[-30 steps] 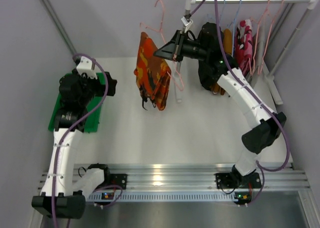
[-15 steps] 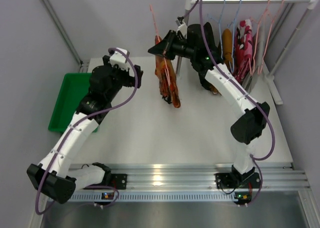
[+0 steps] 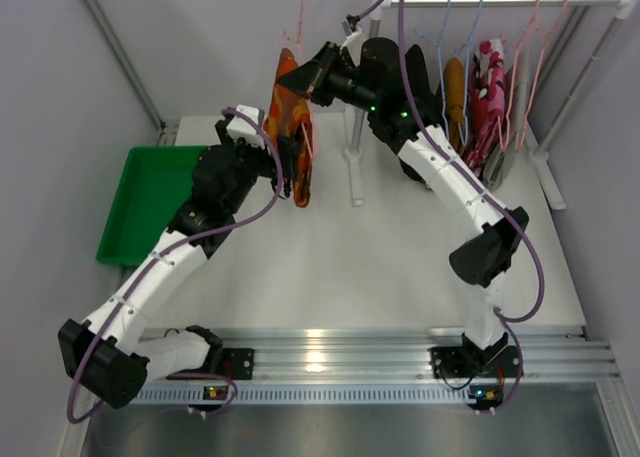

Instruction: Remove the trousers from the hanger

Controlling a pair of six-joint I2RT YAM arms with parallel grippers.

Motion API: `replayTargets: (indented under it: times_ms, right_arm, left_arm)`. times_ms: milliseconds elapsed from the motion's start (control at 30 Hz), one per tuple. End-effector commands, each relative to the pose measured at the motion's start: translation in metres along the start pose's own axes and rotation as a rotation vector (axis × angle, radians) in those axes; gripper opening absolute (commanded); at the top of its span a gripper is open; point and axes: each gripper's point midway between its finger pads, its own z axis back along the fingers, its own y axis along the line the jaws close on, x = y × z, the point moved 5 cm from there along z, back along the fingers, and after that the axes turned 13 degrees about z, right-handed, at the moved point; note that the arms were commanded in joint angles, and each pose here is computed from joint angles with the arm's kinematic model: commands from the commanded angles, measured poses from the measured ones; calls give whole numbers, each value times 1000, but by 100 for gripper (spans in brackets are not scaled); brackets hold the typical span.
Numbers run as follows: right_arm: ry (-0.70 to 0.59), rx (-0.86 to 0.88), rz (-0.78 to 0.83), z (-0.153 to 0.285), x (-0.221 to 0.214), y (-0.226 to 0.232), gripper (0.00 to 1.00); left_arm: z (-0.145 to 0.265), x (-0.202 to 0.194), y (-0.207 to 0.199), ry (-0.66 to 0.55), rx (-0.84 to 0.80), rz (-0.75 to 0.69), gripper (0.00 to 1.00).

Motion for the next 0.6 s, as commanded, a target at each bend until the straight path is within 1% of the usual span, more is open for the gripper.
replayTargets:
  times_ms: [0, 167, 300, 367, 567]
  right_arm:
    - [-227, 167, 82, 20, 55, 63, 0]
    - [-209, 174, 74, 21, 52, 64, 0]
    - [-209, 181, 66, 22, 51, 68, 0]
    - [-209, 184, 72, 23, 50, 72, 0]
    - [-214, 154, 95, 26, 52, 70, 0]
  left_arm:
    - [-8, 25, -7, -122, -17, 5, 99]
    - [-23, 24, -10, -120, -20, -16, 99]
    - [-36, 21, -24, -111, -70, -27, 99]
    - [-38, 21, -29, -113, -86, -23, 99]
    - [-38, 17, -27, -95, -69, -10, 99]
